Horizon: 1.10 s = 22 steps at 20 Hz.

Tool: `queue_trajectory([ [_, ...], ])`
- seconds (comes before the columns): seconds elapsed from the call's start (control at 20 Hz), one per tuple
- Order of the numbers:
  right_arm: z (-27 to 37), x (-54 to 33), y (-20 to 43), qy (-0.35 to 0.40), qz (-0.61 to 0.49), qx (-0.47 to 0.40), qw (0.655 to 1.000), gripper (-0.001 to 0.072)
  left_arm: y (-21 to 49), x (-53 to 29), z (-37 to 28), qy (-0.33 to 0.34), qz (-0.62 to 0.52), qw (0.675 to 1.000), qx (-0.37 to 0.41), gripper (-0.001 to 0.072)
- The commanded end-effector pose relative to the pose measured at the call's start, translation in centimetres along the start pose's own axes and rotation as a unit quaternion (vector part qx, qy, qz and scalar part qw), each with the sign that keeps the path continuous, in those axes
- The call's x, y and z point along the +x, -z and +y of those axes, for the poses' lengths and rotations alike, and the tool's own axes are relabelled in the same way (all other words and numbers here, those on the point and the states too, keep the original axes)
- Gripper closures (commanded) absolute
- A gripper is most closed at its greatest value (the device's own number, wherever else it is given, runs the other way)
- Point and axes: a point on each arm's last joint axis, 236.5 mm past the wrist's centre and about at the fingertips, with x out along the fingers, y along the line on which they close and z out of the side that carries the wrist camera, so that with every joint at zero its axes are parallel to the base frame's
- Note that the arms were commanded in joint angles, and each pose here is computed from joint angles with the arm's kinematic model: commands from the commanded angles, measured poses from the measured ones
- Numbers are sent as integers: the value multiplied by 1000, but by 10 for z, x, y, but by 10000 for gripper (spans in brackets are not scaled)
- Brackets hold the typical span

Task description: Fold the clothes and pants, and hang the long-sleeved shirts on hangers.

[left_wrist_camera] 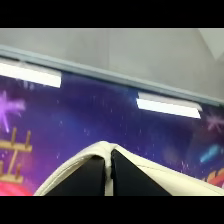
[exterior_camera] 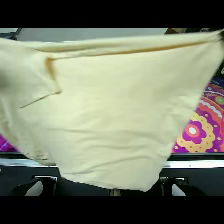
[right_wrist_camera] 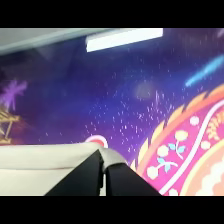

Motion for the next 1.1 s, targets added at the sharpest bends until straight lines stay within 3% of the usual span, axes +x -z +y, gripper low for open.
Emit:
queue_trajectory([
  [0.0,-69,108,53,32,161,40,986,675,93,113,33,25,161,986,-45,694],
  [0.2,-143,224,104,51,236,90,966,675,211,238,50,38,279,958,-43,693],
  [0.5,-218,335,145,73,225,115,965,675,302,351,80,14,291,955,-54,694],
  [0.65,-217,335,151,69,237,117,962,675,305,356,83,33,304,952,-8,694],
  [0.8,-203,308,185,57,327,121,936,675,298,334,90,42,339,940,-2,694],
  [1.05,-191,266,227,54,444,133,884,675,300,271,107,62,450,891,-29,694],
])
